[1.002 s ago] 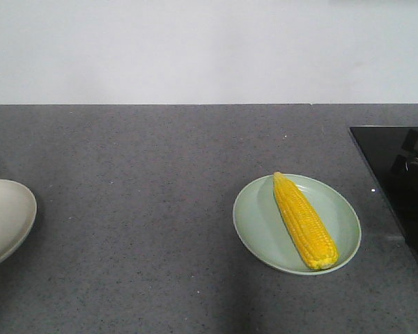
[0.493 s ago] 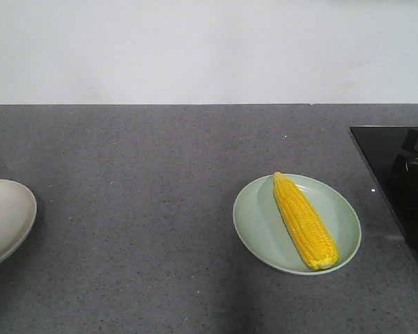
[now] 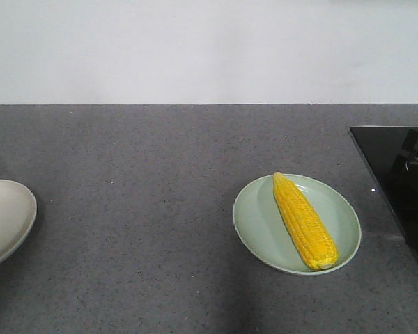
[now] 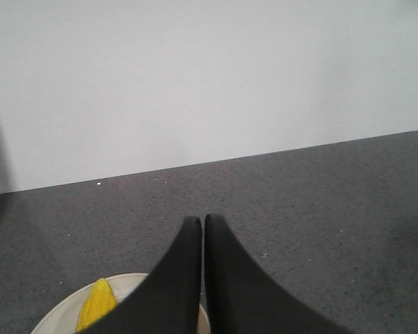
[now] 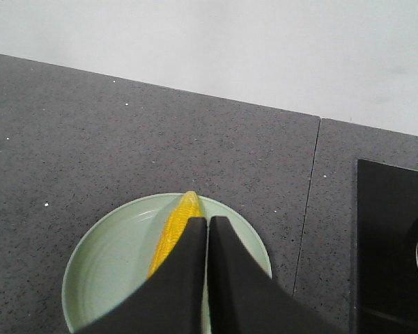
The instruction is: Distribute corn equally
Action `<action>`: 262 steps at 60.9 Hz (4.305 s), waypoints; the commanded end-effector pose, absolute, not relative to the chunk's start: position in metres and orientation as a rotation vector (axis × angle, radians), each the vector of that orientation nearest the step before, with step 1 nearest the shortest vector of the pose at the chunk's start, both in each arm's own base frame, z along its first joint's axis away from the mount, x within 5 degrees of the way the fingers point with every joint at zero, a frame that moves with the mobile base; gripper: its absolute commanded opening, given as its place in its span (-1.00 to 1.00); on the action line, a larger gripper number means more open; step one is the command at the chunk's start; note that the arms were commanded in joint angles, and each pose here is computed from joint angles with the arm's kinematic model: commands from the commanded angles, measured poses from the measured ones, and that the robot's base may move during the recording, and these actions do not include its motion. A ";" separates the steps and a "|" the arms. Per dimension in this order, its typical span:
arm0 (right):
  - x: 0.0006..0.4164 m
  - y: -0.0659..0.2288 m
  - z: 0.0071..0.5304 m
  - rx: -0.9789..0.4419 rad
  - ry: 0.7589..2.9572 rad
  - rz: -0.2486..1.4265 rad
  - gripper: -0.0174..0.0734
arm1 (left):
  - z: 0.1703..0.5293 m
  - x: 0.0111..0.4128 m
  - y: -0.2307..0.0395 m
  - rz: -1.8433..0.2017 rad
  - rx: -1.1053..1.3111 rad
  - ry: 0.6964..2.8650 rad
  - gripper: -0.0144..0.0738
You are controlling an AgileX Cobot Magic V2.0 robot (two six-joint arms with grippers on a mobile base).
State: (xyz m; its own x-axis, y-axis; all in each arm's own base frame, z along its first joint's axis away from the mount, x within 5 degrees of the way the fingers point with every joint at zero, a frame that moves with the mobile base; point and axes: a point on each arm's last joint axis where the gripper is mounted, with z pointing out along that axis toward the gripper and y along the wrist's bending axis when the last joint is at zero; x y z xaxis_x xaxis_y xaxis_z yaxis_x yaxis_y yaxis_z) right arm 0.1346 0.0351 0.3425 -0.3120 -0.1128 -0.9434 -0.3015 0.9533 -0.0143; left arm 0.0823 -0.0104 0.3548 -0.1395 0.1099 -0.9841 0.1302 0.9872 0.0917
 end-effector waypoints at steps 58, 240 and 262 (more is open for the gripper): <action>0.136 0.034 0.358 -0.274 1.796 0.181 -0.64 | 0.201 0.056 -0.001 0.068 0.092 1.501 -0.69; 0.055 0.005 0.210 -0.089 1.402 0.045 -0.64 | 0.200 0.056 -0.001 0.059 0.084 1.516 -0.69; 0.055 0.005 0.210 -0.089 1.402 0.045 -0.64 | 0.200 0.056 -0.001 0.059 0.084 1.516 -0.69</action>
State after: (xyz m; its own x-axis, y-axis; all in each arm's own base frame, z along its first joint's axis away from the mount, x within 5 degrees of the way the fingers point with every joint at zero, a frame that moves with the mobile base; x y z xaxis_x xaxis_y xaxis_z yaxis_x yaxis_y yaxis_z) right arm 0.0560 0.0054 0.2069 0.1009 -0.0150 -0.9948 -0.0942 0.9953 -0.0245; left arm 0.0567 -0.0005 0.1963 -0.0248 0.1107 -0.9935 0.0165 0.9938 0.1103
